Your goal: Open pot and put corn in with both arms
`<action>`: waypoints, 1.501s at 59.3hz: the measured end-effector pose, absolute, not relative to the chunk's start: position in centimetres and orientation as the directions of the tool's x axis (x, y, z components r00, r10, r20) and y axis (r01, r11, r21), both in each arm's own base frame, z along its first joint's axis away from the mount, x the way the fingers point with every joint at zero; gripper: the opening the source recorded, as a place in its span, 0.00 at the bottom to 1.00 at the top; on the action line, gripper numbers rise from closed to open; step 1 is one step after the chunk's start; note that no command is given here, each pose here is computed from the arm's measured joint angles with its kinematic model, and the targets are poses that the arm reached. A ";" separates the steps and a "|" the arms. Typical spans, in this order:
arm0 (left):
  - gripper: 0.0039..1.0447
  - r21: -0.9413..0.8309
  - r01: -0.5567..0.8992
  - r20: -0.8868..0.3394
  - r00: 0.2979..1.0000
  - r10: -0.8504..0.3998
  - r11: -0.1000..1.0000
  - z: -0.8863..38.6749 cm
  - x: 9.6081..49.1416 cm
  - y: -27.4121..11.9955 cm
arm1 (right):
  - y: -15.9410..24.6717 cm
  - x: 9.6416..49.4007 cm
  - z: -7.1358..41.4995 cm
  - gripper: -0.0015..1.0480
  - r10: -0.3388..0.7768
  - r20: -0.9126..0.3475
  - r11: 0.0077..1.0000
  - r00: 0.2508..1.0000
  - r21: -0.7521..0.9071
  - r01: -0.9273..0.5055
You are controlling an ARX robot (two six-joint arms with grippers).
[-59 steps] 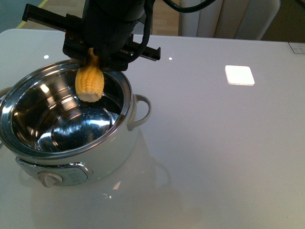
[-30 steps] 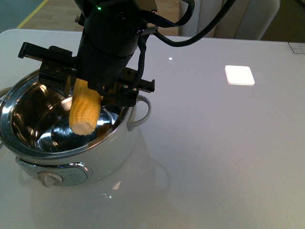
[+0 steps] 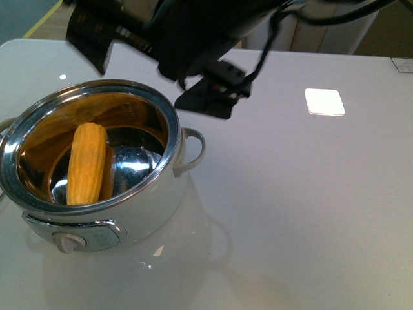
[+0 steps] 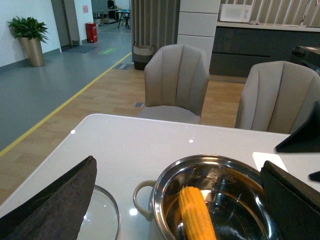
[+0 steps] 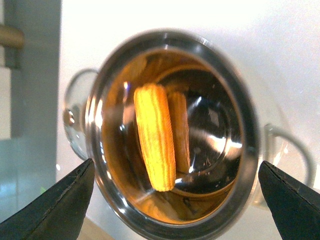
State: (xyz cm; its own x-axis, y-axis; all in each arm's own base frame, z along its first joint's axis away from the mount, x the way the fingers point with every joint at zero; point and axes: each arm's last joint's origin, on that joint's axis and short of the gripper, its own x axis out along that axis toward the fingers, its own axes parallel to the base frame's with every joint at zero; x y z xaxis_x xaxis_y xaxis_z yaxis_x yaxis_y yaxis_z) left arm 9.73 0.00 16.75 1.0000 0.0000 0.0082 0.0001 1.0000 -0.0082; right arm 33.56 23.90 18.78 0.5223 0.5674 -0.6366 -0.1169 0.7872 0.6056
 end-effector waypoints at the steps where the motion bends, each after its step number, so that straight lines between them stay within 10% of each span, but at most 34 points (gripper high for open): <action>1: 0.94 -0.008 0.000 0.008 1.000 0.000 1.000 16.8 9.7 0.0 | 23.4 33.5 19.1 0.92 0.568 -0.627 0.783 0.533 0.611 -0.115; 32: 0.94 -0.008 0.000 0.008 1.000 0.000 1.000 16.8 9.7 0.0 | 5.8 21.9 24.7 0.91 0.275 -0.475 0.859 0.836 0.512 0.009; 40: 0.94 -0.008 0.000 0.008 1.000 0.000 1.000 16.7 9.7 0.0 | 4.4 20.3 23.1 0.72 0.032 -0.139 0.967 0.990 0.256 0.004; 65: 0.94 -0.008 0.000 0.008 1.000 0.000 1.000 16.7 9.7 0.0 | 1.6 15.9 19.5 0.02 0.005 -0.008 1.000 1.000 0.014 -0.005; 89: 0.94 -0.008 0.000 0.008 1.000 0.000 1.000 16.7 9.7 0.0 | 0.0 13.5 17.9 0.02 0.002 -0.009 1.000 1.000 0.006 -0.002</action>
